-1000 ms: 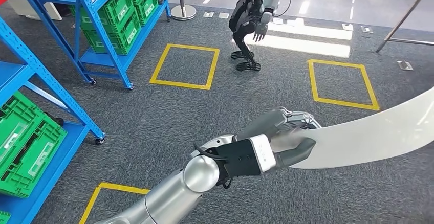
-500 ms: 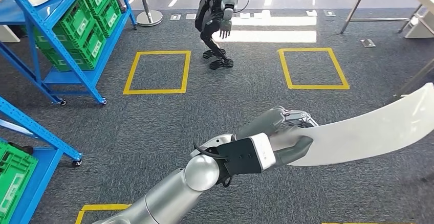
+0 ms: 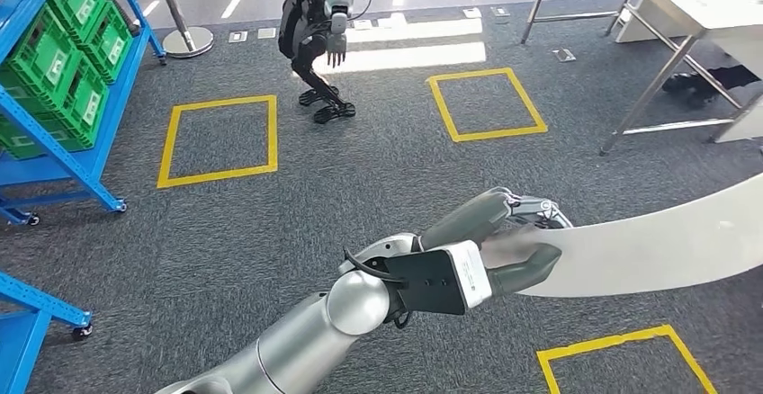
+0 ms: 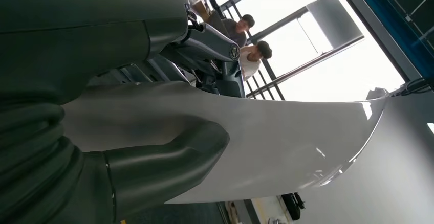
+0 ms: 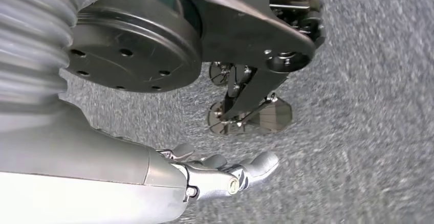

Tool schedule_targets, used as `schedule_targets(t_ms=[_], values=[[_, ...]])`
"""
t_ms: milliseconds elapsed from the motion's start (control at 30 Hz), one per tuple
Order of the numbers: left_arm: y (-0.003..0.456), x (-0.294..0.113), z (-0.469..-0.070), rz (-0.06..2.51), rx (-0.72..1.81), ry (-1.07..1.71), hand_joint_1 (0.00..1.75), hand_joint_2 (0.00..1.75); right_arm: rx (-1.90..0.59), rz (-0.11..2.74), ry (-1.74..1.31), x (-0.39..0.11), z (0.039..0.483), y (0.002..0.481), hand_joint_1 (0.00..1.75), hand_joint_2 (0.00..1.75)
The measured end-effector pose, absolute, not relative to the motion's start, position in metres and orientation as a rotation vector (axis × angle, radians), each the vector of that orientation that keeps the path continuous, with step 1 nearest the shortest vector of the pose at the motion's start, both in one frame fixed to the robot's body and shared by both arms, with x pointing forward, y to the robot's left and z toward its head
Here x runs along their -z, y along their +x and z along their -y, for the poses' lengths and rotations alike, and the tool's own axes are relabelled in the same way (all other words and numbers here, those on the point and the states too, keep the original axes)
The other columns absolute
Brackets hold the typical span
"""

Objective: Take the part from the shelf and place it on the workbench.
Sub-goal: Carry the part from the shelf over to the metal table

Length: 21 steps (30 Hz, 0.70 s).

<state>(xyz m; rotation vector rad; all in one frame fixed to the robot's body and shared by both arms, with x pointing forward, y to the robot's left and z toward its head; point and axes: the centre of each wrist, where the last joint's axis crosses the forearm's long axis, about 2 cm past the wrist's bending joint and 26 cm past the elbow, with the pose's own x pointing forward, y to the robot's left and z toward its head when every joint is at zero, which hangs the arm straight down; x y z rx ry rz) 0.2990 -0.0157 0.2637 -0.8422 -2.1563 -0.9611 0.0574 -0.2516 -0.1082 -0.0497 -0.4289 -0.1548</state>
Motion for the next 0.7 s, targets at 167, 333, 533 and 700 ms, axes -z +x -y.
schedule_targets(t_ms=[167, 333, 533, 700], values=[[0.2993, -0.2665, 0.0158, 2.16, 0.962, -0.854, 1.75, 1.75, 0.159, 0.43, -0.052, 0.1081, 0.2518, 0.0581, 0.0, 1.75], [0.2991, -0.2684, 0.0168, 2.145, 0.955, -0.901, 1.75, 1.75, 0.163, 0.425, -0.052, 0.1082, 0.2519, 0.0571, 0.0, 1.75], [0.2995, -0.266, 0.0167, 2.135, 0.949, -0.906, 1.75, 1.75, 0.166, 0.423, -0.053, 0.1084, 0.252, 0.0563, 0.0, 1.75], [0.2993, -0.2657, 0.0169, 2.141, 0.948, -0.912, 1.75, 1.75, 0.163, 0.424, -0.055, 0.1084, 0.2524, 0.0564, 0.0, 1.75]])
